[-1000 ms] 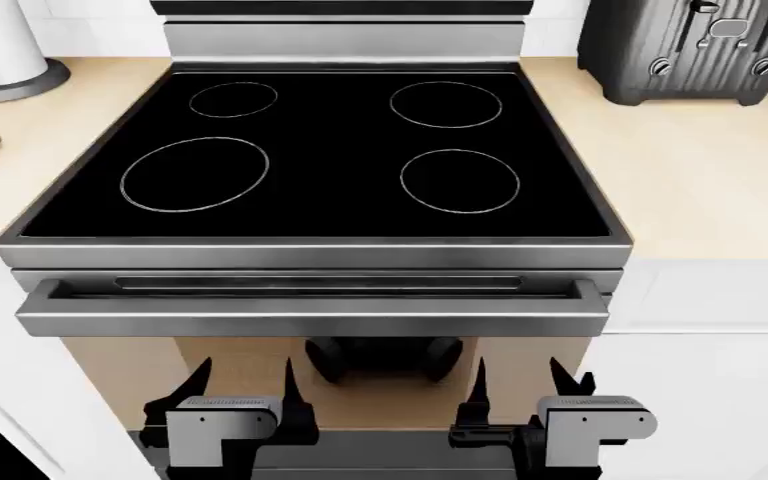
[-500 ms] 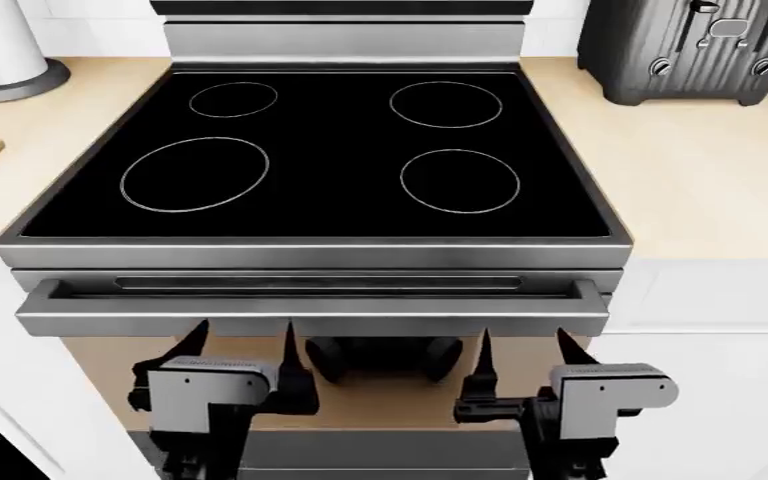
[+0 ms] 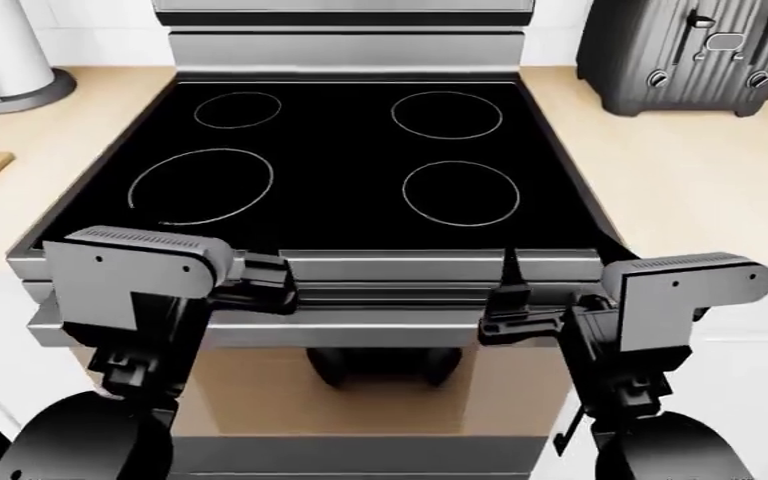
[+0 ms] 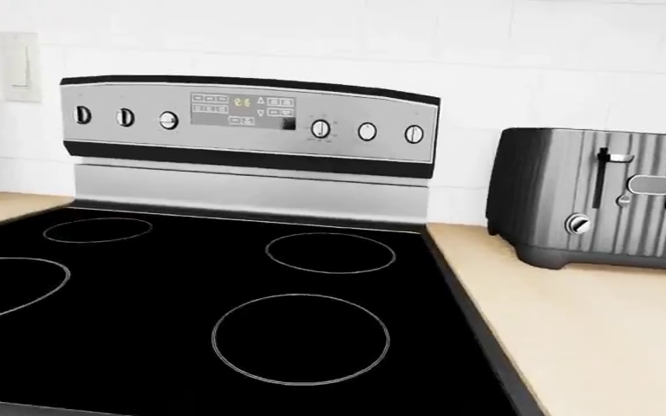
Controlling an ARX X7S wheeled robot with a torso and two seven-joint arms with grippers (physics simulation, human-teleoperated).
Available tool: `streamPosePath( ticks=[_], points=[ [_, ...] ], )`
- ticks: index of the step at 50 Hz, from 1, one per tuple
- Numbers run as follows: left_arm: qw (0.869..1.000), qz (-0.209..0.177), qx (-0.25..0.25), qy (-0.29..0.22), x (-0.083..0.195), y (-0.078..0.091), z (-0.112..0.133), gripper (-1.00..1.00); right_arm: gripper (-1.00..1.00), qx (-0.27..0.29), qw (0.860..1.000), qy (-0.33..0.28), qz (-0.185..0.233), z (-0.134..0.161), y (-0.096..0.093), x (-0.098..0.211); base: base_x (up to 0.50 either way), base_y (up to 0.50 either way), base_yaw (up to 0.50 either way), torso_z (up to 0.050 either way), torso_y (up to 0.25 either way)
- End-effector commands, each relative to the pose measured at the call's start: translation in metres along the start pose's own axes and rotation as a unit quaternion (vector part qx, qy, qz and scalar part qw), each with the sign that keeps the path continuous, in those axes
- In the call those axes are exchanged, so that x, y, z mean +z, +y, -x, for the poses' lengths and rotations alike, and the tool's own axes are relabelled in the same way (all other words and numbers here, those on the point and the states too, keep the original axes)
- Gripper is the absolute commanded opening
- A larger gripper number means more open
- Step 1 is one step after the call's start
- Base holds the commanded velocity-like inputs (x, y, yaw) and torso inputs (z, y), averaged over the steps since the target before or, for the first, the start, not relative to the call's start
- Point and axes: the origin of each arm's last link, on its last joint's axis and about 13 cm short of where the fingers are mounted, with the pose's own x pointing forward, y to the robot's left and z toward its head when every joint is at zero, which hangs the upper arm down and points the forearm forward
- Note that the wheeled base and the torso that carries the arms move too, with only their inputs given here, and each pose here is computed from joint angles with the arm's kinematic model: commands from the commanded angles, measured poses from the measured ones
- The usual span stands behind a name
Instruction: From the different types of pastries on the counter, select a croissant and place it on the cutting board. Then retrieve a jar of jam from the cabinet and place it alongside the croissant on the cutting board.
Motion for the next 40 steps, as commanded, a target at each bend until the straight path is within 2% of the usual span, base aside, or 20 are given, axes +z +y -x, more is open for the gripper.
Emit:
streamPosePath(
  ticks=[1,5,7,16,27,30,40],
  points=[
    [1.0,-0.016,-0.018,-0.021,0.022,0.004,0.002,1.0,1.0,0.014,1.0,-0.017,0.018,0.003,-0.003,0.026,0.0,0.5,0.0,0.05,0.0],
    [0.999,-0.021,-0.022,-0.031,0.025,0.006,0.003,1.0,1.0,0.023,0.999,-0.024,0.023,0.005,-0.005,0.032,0.0,0.5,0.0,0.05,0.0],
    [0.999,-0.022,-0.023,-0.032,0.024,0.006,0.005,1.0,1.0,0.026,0.999,-0.03,0.003,0.007,-0.006,0.034,0.0,0.5,0.0,0.05,0.0],
    [0.998,-0.024,-0.03,-0.048,0.025,0.007,0.013,1.0,1.0,0.044,0.998,-0.032,-0.014,0.015,-0.005,0.036,0.0,0.5,0.0,0.05,0.0],
    [0.998,-0.011,-0.04,-0.049,0.026,0.009,0.012,1.0,1.0,0.061,0.998,-0.031,0.013,0.013,-0.005,0.036,0.0,0.5,0.0,0.05,0.0],
    [0.998,0.004,-0.04,-0.05,0.026,0.011,0.011,1.0,1.0,0.063,0.997,-0.03,0.021,0.012,-0.005,0.037,0.05,0.5,0.0,0.05,0.0],
    [0.998,0.01,-0.037,-0.052,0.022,0.012,0.004,1.0,1.0,0.065,0.997,-0.041,0.023,0.006,-0.009,0.037,0.07,0.5,0.0,0.05,0.0]
  ],
)
